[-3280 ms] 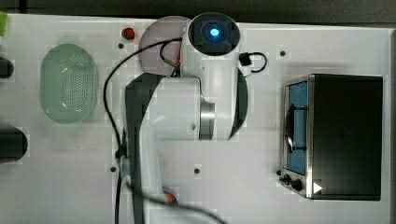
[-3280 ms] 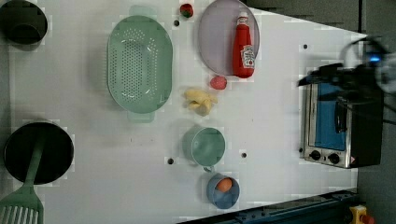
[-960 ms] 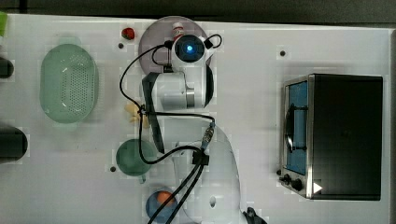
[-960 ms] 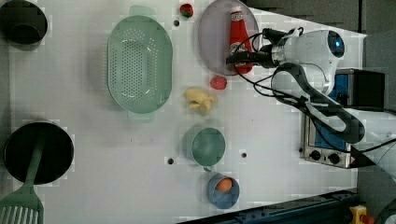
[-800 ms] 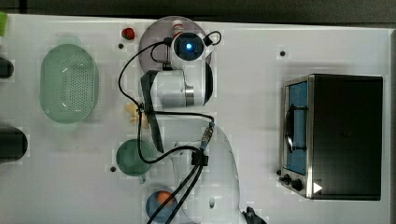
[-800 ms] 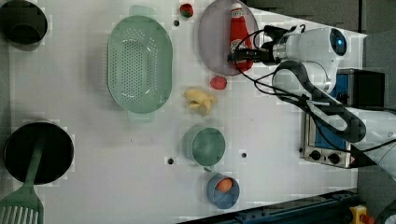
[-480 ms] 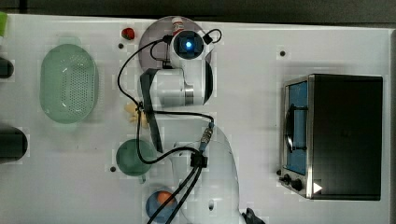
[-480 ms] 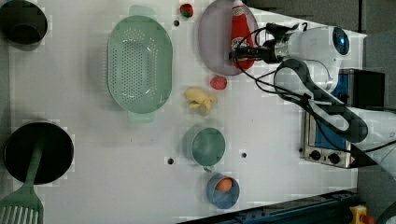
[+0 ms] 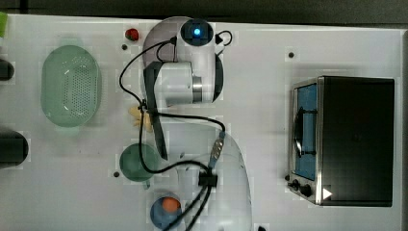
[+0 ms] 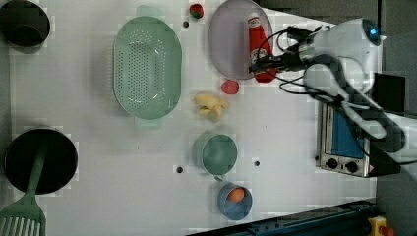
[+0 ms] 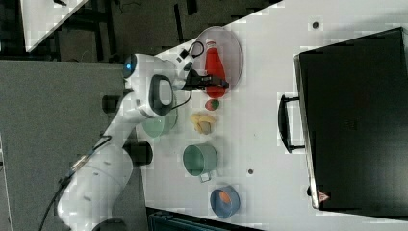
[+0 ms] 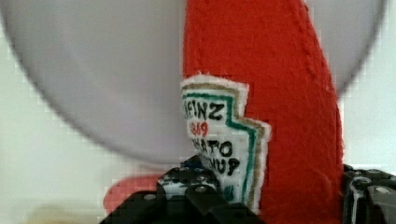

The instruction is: Pick ketchup from plate and place it on table.

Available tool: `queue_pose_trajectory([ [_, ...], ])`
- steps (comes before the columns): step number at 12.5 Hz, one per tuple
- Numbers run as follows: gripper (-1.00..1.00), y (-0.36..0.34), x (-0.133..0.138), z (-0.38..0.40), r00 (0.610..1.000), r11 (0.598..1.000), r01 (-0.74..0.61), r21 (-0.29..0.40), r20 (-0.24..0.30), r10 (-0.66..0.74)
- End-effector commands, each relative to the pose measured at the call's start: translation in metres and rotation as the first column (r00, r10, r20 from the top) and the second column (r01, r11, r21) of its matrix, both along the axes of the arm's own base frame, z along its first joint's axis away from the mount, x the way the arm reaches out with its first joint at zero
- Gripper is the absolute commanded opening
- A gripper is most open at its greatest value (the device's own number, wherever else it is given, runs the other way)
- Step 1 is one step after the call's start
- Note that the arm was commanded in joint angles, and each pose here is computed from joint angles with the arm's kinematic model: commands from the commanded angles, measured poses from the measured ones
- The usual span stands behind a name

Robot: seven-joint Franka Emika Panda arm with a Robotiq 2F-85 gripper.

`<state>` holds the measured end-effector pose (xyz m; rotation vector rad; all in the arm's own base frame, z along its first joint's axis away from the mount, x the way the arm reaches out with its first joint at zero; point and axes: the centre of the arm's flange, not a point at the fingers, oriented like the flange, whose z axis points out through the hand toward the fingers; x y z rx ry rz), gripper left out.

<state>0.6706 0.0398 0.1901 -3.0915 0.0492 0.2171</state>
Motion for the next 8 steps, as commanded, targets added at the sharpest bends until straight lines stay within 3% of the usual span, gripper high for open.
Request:
queue_pose_trajectory([
  [1,0.27,-0.029,0.027,0.152,0.978,0.993,0.114,0.022,0.172,-0.116],
  [3,0.27,-0.044,0.016,0.187,0.972,0.981,0.187,0.052,0.133,-0.192],
  [8,0.27,-0.072,-0.040,0.243,0.964,0.966,0.260,0.007,0.055,-0.260],
])
